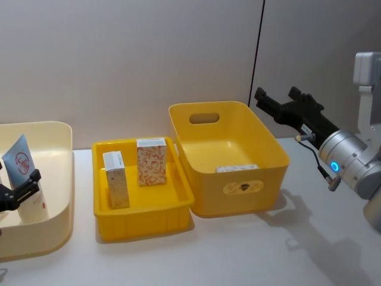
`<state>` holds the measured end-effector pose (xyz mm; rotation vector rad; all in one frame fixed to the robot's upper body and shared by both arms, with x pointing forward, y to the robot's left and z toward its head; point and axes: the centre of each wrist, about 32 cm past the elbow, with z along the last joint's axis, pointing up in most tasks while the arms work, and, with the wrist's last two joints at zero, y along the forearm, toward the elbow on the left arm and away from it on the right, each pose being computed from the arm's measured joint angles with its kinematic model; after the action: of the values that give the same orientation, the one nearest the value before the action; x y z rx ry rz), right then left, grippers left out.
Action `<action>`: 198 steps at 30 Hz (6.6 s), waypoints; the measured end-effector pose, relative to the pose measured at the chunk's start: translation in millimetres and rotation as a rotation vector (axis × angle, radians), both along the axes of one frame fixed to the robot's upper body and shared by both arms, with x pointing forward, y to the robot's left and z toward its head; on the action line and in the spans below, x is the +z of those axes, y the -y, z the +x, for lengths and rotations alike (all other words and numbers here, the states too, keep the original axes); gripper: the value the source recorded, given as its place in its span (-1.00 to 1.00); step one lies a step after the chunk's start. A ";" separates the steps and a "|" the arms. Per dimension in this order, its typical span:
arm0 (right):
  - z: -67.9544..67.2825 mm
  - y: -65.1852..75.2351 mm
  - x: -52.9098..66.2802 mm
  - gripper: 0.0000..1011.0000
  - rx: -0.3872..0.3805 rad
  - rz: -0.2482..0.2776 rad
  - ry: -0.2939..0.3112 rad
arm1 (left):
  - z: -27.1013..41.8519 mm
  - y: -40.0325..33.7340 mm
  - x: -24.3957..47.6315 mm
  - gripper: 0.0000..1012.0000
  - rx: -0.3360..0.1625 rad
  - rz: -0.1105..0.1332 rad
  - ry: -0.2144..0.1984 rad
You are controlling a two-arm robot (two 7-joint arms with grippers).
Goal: Bimanual collaborative sorting of washing and personal care products
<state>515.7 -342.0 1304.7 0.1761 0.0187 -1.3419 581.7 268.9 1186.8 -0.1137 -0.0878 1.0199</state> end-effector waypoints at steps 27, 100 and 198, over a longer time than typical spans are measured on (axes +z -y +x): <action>0.0 0.0 0.0 0.98 0.000 0.000 0.000 | 9.9 0.2 0.4 0.03 -0.015 0.010 -0.009; 0.0 0.0 0.0 0.98 0.000 0.000 0.000 | 27.9 -11.1 43.6 -0.52 -0.070 -0.071 0.237; 44.3 -63.7 35.5 0.98 0.780 -0.067 0.004 | 89.5 1.2 91.8 -0.52 -0.560 -0.293 0.334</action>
<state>559.9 -278.4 1340.3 0.0970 0.0347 -0.5630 671.2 267.7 1278.6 -0.5460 -0.1983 0.4409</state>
